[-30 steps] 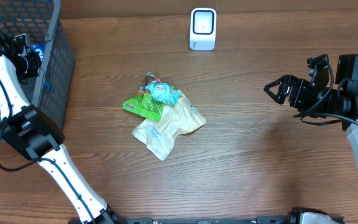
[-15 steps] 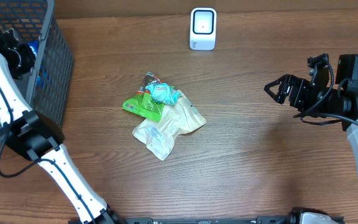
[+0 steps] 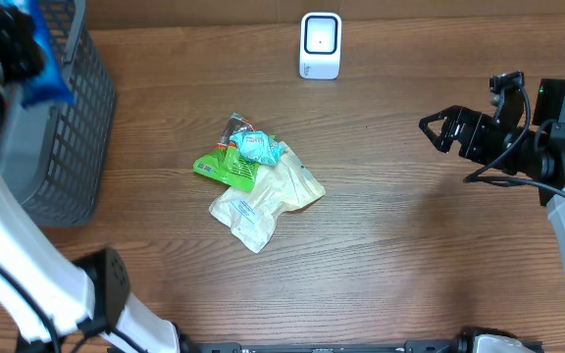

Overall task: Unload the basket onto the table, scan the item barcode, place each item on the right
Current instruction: 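Carry the Oreo pack to the table pile and release it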

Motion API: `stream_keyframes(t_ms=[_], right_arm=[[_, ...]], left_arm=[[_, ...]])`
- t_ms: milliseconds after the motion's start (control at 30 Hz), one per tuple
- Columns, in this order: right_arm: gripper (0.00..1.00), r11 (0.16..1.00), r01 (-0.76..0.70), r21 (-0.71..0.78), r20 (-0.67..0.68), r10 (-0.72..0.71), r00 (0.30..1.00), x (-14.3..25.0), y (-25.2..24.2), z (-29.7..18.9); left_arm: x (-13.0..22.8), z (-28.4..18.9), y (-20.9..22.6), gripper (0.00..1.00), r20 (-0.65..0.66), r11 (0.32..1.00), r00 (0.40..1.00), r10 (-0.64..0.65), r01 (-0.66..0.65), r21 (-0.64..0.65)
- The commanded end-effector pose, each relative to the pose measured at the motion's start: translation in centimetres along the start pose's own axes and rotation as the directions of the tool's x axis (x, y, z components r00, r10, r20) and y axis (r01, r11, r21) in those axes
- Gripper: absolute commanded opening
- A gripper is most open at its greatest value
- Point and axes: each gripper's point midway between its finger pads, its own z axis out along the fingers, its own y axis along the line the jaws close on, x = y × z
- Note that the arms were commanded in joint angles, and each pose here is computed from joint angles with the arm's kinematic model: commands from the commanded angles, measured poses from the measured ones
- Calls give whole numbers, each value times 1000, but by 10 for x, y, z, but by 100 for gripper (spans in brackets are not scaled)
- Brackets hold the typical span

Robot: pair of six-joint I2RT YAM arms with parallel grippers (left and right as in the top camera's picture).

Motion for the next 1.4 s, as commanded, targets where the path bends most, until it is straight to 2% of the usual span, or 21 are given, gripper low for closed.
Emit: stream_keyframes(t_ms=[0, 100, 167, 267, 467, 733, 867, 1033, 1067, 1133, 1200, 1367], right_arm=[[100, 999, 37, -35, 38, -36, 999, -12, 13, -6], [100, 998, 46, -37, 49, -45, 998, -15, 14, -6], [100, 998, 51, -38, 55, -49, 997, -17, 14, -6], [100, 998, 52, -38, 56, -49, 997, -17, 14, -6], [100, 998, 51, -37, 55, -49, 997, -17, 14, -6], [100, 998, 49, -37, 52, -47, 998, -16, 14, -6], [100, 998, 48, -37, 52, -46, 998, -16, 14, -6], [100, 998, 48, -37, 52, -46, 998, -16, 14, -6], [100, 998, 48, -37, 52, -46, 998, -16, 13, -6], [100, 998, 48, -37, 52, -46, 998, -16, 14, -6], [100, 998, 48, -37, 52, -46, 998, -16, 14, -6], [100, 998, 49, -37, 52, -47, 998, -16, 14, -6]], left_arm=[[28, 25, -26, 4, -142, 998, 990, 11, -1, 69], [49, 39, -81, 4, -231, 967, 970, 70, -9, 256], [70, 54, -106, 4, -310, 952, 943, 118, -19, 305], [114, 81, -125, 4, -459, 955, 870, 182, -46, 293], [209, 125, -154, 4, -706, 952, 662, 251, -36, 305], [308, 157, -177, 4, -833, 962, 498, 242, -13, 271], [344, 159, -173, 4, -869, 965, 429, 247, -30, 260], [370, 165, -149, 4, -888, 969, 388, 246, -137, 208], [373, 167, -145, 8, -890, 968, 385, 245, -154, 200], [377, 169, -140, 24, -891, 967, 384, 243, -172, 189], [378, 171, -137, 33, -891, 966, 386, 240, -182, 182], [375, 176, -138, 33, -881, 966, 405, 243, -183, 182]])
